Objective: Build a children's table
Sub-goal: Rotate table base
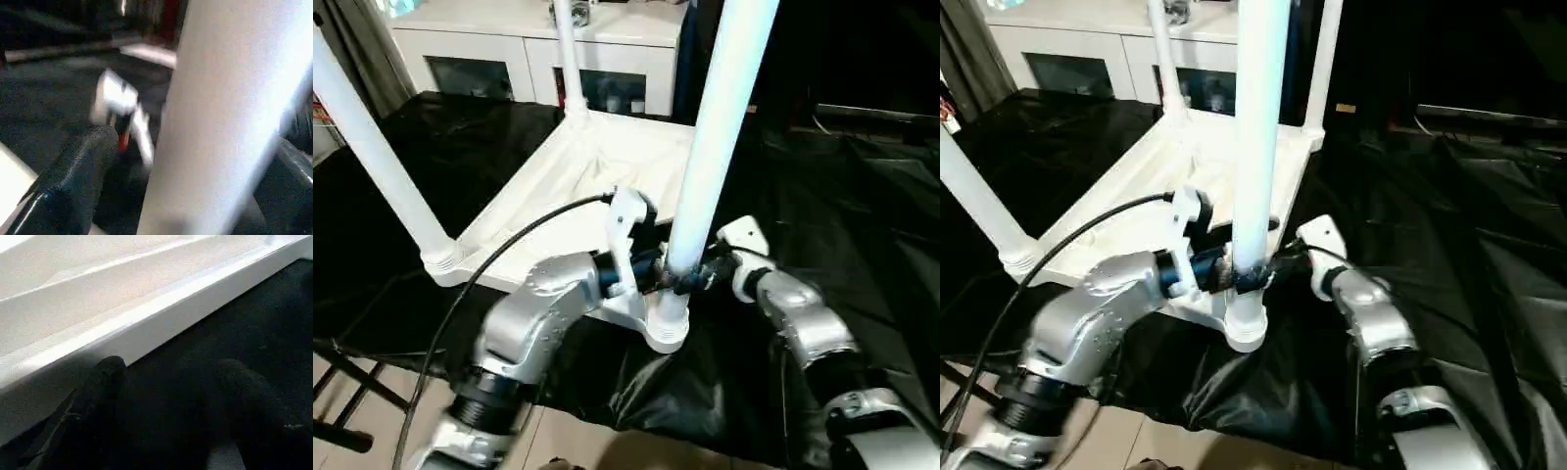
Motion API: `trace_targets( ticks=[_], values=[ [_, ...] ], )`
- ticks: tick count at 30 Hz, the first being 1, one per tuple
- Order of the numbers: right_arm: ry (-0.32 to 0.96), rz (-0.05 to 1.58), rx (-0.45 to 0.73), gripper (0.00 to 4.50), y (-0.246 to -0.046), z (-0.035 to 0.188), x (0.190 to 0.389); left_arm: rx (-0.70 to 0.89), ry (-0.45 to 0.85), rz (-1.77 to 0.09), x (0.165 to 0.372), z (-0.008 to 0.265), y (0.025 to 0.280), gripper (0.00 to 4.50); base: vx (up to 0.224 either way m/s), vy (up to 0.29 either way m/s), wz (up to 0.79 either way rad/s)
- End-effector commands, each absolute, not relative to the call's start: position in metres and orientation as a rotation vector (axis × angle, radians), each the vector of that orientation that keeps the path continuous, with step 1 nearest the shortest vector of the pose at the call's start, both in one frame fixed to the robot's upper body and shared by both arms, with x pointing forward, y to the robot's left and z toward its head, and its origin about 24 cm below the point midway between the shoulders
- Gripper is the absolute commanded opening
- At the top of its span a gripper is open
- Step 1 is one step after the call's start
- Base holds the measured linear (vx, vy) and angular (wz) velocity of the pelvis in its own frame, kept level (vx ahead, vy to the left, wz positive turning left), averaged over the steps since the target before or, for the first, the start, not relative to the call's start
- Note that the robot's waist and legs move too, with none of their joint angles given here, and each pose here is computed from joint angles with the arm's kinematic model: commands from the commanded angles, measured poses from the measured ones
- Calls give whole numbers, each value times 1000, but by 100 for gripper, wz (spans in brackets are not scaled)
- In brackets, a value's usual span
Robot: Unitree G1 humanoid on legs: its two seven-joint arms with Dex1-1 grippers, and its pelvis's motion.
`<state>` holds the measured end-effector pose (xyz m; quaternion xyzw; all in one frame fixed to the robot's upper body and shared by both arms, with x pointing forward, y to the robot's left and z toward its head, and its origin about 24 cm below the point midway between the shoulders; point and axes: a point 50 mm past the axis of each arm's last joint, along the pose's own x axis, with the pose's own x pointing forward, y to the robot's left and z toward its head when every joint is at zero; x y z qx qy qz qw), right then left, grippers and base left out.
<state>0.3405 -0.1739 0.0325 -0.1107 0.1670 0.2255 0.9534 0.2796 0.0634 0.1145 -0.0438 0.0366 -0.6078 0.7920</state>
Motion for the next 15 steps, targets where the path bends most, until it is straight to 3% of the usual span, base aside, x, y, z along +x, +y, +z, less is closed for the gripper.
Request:
trace_targets(
  ticks=[1, 4, 8, 10, 15],
  values=[
    [294, 444, -226, 327, -188, 44, 342, -22, 90, -1344, 276, 112, 73, 443, 0, 0, 0],
    [280, 478, -261, 327, -206, 54, 337, 105, 188, -1394, 275, 98, 97, 443, 0, 0, 0],
    [275, 551, -290, 327, -211, 60, 332, 192, 254, -1412, 277, 90, 109, 417, 0, 0, 0],
    [275, 681, -360, 327, -212, 65, 322, 303, 288, -1394, 286, 86, 116, 408, 0, 0, 0],
    [288, 830, -462, 327, -214, 72, 305, 486, 308, -1358, 299, 78, 120, 366, 0, 0, 0]
  ],
)
